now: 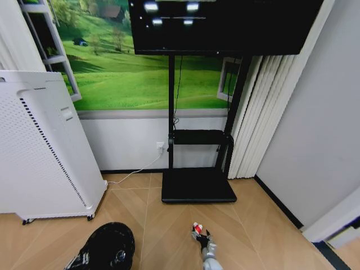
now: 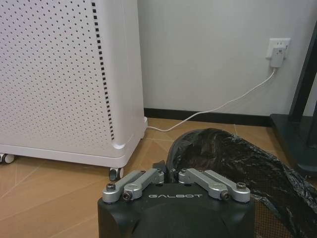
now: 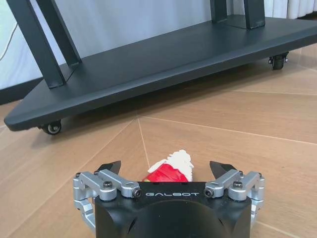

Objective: Pick up the trash bin and place the garbage on the floor into it.

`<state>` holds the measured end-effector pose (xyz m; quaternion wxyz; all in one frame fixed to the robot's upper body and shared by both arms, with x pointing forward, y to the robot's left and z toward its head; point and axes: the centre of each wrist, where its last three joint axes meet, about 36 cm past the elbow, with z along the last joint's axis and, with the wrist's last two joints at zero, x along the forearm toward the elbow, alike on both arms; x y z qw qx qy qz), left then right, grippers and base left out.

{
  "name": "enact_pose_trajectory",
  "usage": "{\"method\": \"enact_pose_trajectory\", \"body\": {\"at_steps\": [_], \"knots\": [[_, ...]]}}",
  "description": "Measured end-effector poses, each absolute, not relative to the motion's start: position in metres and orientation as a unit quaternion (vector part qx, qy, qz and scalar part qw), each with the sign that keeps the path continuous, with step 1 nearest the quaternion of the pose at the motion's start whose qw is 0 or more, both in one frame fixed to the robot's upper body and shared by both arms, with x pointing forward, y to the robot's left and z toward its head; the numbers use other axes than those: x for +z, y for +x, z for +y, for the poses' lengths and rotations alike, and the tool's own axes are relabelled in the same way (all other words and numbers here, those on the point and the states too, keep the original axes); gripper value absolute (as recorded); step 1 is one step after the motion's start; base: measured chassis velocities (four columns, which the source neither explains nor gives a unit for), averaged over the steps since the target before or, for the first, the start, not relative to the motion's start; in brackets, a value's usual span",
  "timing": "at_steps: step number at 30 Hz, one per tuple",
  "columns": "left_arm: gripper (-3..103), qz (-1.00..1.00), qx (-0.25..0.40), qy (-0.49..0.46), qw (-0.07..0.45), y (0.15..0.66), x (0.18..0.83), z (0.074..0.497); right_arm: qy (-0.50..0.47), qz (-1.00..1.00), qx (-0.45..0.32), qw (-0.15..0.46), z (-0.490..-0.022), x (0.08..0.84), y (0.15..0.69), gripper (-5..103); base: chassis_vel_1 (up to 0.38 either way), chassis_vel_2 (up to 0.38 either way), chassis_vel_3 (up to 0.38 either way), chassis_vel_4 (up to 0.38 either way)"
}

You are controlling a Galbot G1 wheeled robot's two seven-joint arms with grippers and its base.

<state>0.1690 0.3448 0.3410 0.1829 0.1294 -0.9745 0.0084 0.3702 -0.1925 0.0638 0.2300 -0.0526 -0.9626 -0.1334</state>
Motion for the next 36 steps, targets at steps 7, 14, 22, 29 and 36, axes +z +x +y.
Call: {"method": "enact_pose_trajectory", "body": {"at_steps": [7,14,22,29,36], "knots": [[7,-0.975,0.006,0.130,0.180,0.169,0.343,0.348,-0.055,-0.960,-0.147,0.233,-0.188,0.065,0.382,99,0.000,0.000,0.000,0.000],[7,-0.976,0.008,0.129,0.178,0.168,0.344,0.349,-0.057,-0.956,-0.151,0.245,-0.194,0.061,0.384,99,0.000,0.000,0.000,0.000],[7,-0.976,0.014,0.128,0.174,0.169,0.347,0.346,-0.056,-0.953,-0.148,0.257,-0.201,0.055,0.379,89,0.000,0.000,0.000,0.000],[7,-0.977,0.021,0.125,0.171,0.169,0.351,0.341,-0.054,-0.952,-0.144,0.263,-0.207,0.053,0.375,68,0.000,0.000,0.000,0.000],[7,-0.977,0.019,0.125,0.169,0.166,0.352,0.342,-0.054,-0.953,-0.143,0.263,-0.208,0.050,0.370,41,0.000,0.000,0.000,0.000]]}}
